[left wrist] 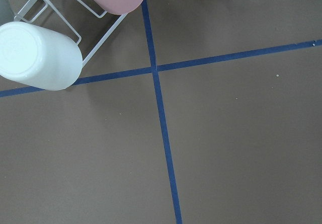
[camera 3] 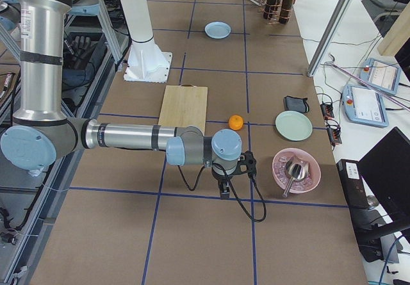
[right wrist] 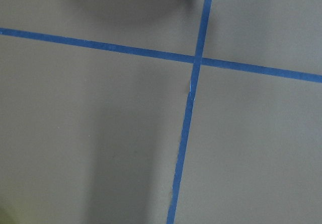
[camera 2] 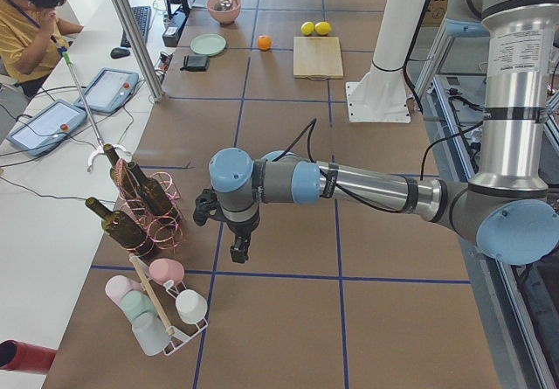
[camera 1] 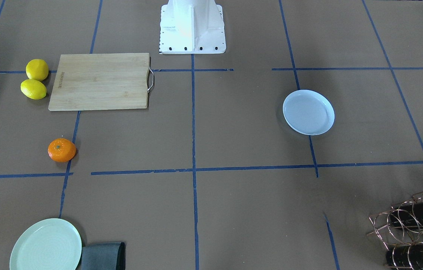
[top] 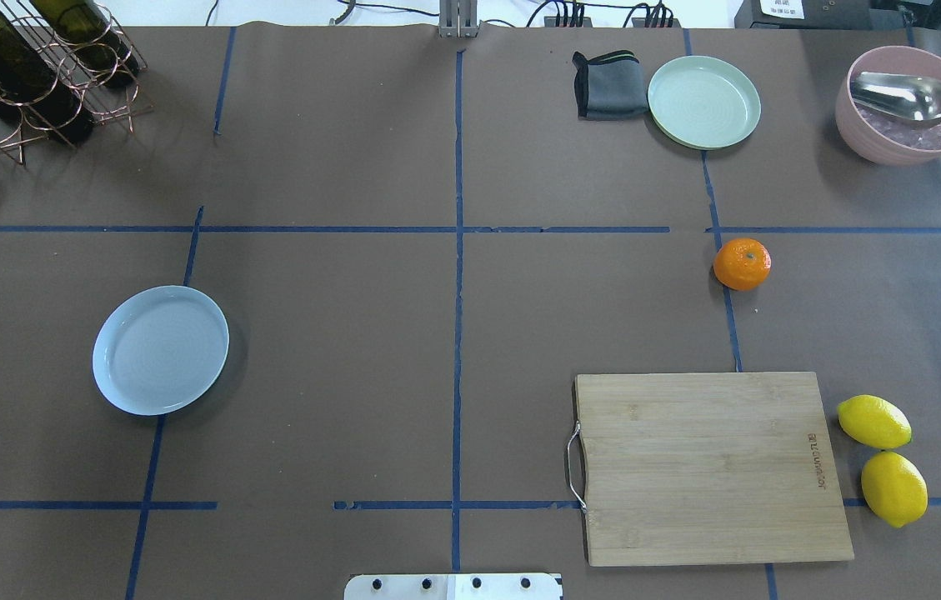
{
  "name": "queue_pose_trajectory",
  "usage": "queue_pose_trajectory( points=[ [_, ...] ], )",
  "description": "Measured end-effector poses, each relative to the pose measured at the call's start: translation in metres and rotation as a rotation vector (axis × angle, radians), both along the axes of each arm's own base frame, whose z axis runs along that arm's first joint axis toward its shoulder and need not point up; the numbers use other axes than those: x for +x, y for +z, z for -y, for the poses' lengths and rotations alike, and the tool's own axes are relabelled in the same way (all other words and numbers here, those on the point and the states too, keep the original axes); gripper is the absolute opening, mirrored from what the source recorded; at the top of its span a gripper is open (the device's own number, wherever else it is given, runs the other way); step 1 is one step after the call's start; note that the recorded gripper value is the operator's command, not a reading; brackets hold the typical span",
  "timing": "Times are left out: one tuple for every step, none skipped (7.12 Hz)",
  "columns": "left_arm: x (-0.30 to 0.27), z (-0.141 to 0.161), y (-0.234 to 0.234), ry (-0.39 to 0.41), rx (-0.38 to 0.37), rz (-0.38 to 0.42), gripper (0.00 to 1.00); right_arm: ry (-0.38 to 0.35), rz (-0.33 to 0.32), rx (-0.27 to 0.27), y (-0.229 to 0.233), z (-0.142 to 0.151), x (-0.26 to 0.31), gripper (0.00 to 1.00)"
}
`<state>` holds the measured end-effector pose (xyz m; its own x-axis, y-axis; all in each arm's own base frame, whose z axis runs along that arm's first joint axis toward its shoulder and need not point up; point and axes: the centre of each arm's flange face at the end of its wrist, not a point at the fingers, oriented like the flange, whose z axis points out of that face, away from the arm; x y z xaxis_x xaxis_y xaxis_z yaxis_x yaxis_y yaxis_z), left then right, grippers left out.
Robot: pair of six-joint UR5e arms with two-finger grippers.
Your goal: Pick orange to plate
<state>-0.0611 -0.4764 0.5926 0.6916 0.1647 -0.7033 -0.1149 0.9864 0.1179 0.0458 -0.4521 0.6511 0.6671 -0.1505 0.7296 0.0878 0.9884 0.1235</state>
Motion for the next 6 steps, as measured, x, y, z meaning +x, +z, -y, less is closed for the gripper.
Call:
queue_pose_trajectory(
  points=[
    [0.0,0.0,-0.001,0.0,0.001,0.0,1.0,0.0,0.0,0.0,0.0,0.0,0.0,1.0],
    [0.0,0.0,-0.003,0.001,0.005,0.0,1.0,0.0,-0.001,0.001,0.0,0.0,0.0,1.0],
    [0.001,0.0,-0.012,0.002,0.022,0.001,1.0,0.0,0.0,0.005,-0.002,0.002,0.0,1.0],
    [0.004,0.002,-0.025,0.006,0.05,0.0,1.0,0.0,0.001,0.012,-0.006,0.005,0.0,1.0],
    [0.009,0.011,-0.042,0.013,0.086,-0.003,1.0,0.001,0.004,0.022,-0.012,0.01,-0.001,1.0],
    [0.012,0.028,-0.064,0.018,0.144,-0.004,1.0,0.011,0.008,0.028,-0.021,0.014,-0.002,1.0]
  ],
)
